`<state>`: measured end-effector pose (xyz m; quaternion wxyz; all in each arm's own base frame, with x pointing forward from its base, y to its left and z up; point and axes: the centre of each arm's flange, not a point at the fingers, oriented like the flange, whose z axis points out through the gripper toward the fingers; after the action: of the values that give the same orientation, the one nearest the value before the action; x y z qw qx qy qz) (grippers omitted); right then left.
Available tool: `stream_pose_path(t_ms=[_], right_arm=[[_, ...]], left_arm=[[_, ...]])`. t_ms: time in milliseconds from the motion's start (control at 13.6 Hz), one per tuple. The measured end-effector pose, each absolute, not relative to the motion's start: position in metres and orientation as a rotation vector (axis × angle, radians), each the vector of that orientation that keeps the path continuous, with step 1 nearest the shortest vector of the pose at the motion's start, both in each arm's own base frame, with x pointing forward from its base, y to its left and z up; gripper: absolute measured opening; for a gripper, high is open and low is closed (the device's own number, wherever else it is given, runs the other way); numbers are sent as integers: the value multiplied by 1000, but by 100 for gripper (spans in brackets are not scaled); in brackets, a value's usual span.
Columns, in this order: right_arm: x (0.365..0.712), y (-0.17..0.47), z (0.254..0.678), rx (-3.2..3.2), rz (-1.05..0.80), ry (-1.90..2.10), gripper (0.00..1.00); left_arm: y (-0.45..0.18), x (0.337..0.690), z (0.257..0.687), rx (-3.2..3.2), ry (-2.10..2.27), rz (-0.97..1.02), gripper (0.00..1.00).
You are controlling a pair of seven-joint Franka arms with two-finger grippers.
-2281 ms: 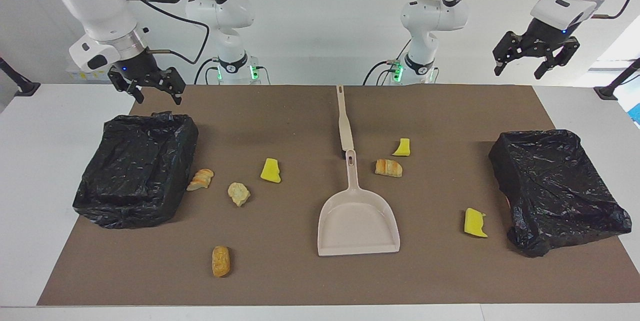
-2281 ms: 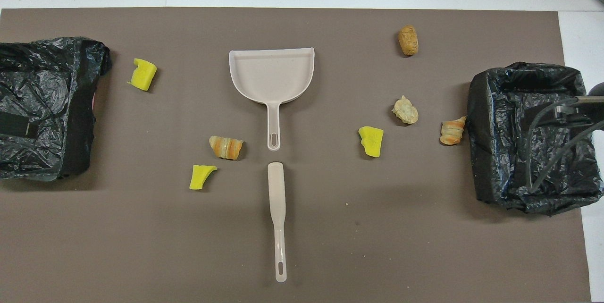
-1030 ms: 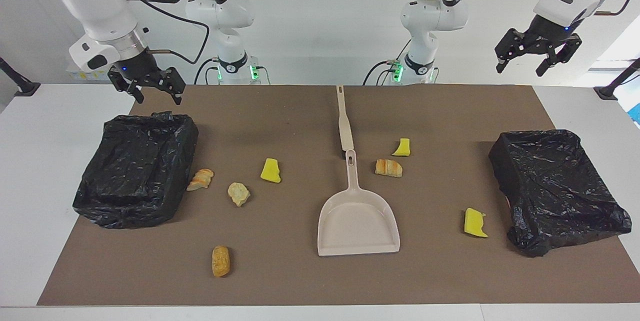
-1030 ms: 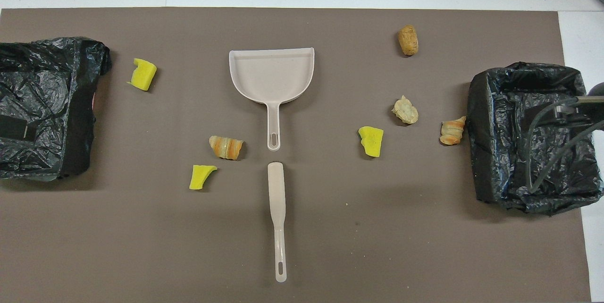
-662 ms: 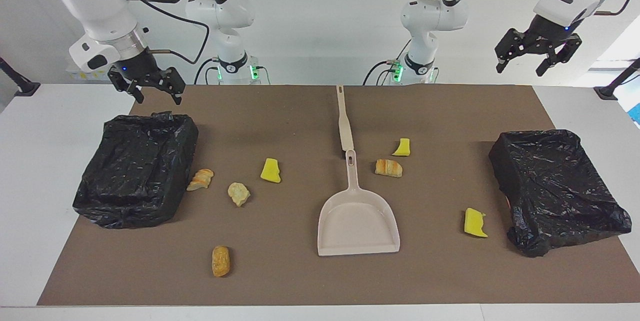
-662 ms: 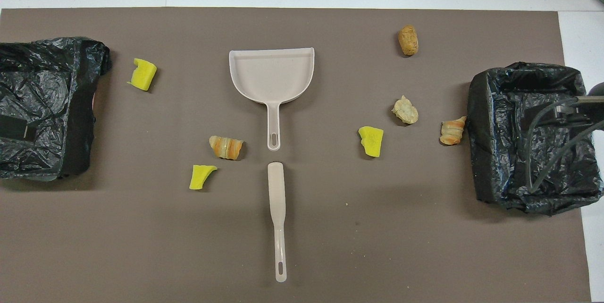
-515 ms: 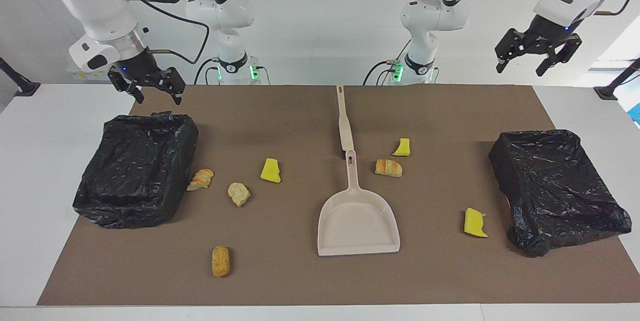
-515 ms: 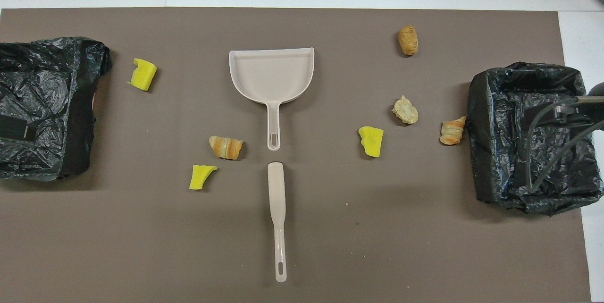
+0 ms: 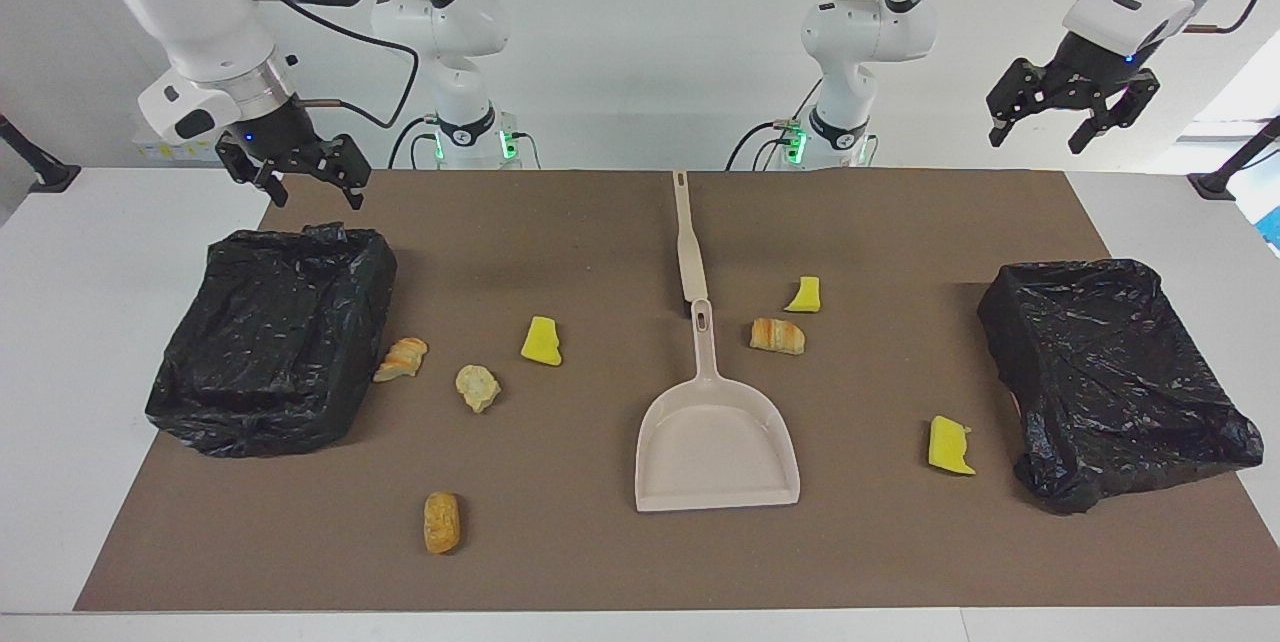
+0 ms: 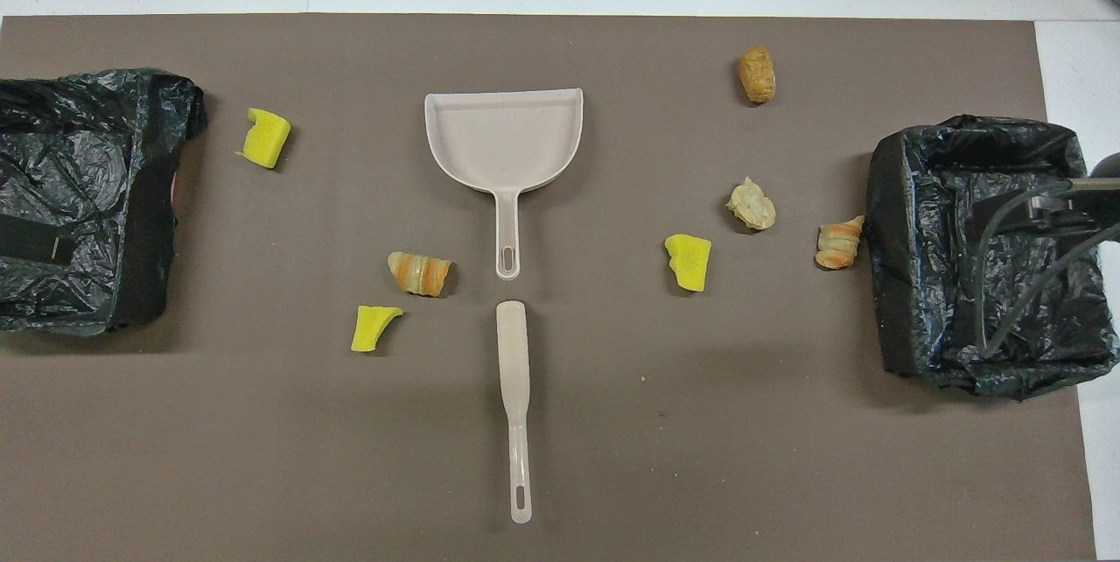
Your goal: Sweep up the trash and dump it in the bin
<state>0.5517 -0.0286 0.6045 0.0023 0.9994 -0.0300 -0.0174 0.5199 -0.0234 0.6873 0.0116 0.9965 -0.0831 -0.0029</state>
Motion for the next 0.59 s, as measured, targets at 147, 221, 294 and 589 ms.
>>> stream_pose_path(t_ms=[147, 221, 294, 589], right_arm=[[552, -30, 605, 3135, -55, -97, 100], [552, -30, 605, 3135, -55, -99, 100], [552, -31, 605, 3135, -55, -100, 100], [551, -32, 605, 3135, -55, -105, 100]], left_arm=[[-24, 519, 688, 3107, -262, -9, 100], [-25, 518, 688, 3107, -263, -9, 100], [-26, 518, 688, 3106, -266, -9, 100], [-29, 516, 686, 3105, -276, -17, 100]])
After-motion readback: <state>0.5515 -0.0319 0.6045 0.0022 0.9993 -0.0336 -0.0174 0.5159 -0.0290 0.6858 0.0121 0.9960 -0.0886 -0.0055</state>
